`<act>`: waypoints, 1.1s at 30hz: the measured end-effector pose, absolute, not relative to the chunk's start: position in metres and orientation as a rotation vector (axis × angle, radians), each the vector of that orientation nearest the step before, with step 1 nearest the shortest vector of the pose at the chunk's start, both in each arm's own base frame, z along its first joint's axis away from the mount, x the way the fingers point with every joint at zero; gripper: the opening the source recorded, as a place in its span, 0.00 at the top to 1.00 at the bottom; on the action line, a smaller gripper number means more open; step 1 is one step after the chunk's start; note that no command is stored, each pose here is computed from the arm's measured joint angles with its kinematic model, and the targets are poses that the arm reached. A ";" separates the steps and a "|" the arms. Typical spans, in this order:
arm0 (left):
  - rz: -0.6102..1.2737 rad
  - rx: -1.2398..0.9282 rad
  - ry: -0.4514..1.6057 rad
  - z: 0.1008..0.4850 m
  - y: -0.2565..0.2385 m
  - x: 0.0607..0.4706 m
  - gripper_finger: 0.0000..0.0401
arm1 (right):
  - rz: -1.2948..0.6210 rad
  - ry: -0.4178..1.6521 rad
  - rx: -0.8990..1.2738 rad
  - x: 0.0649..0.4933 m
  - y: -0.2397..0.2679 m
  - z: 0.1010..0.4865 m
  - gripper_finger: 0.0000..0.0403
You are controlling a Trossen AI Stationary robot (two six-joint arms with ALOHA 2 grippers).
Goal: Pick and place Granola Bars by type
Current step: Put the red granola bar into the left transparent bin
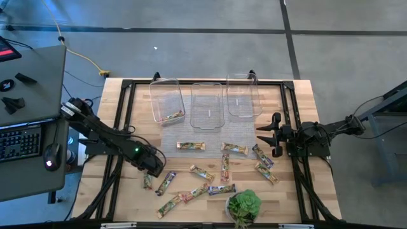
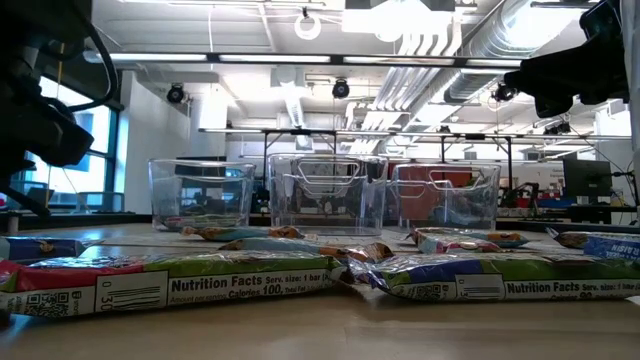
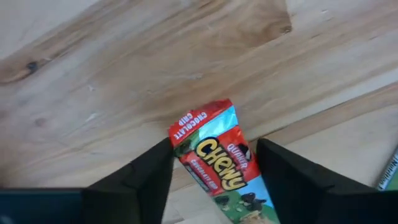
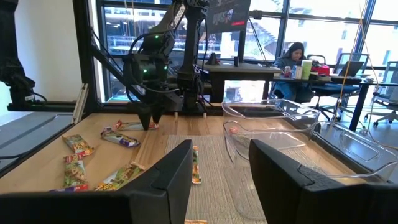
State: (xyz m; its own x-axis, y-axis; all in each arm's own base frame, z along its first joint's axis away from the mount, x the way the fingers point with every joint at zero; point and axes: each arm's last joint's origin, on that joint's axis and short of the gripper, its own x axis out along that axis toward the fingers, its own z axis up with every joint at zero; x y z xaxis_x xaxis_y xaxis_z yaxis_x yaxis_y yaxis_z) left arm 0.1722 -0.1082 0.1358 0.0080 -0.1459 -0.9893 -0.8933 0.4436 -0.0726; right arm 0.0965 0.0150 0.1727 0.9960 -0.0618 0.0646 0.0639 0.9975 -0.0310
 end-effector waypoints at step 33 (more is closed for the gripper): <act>0.944 -0.581 1.032 0.297 -0.032 0.209 0.64 | -0.063 -0.063 -0.033 0.097 0.015 0.173 0.64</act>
State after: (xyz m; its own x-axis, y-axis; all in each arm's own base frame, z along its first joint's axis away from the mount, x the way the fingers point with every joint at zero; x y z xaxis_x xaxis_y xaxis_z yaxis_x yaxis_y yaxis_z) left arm 0.2087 -0.0316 0.2974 0.1948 0.3755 -0.9061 -0.8689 0.4946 0.0181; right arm 0.0966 0.0150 0.1725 0.9960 -0.0619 0.0641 0.0640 0.9975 -0.0312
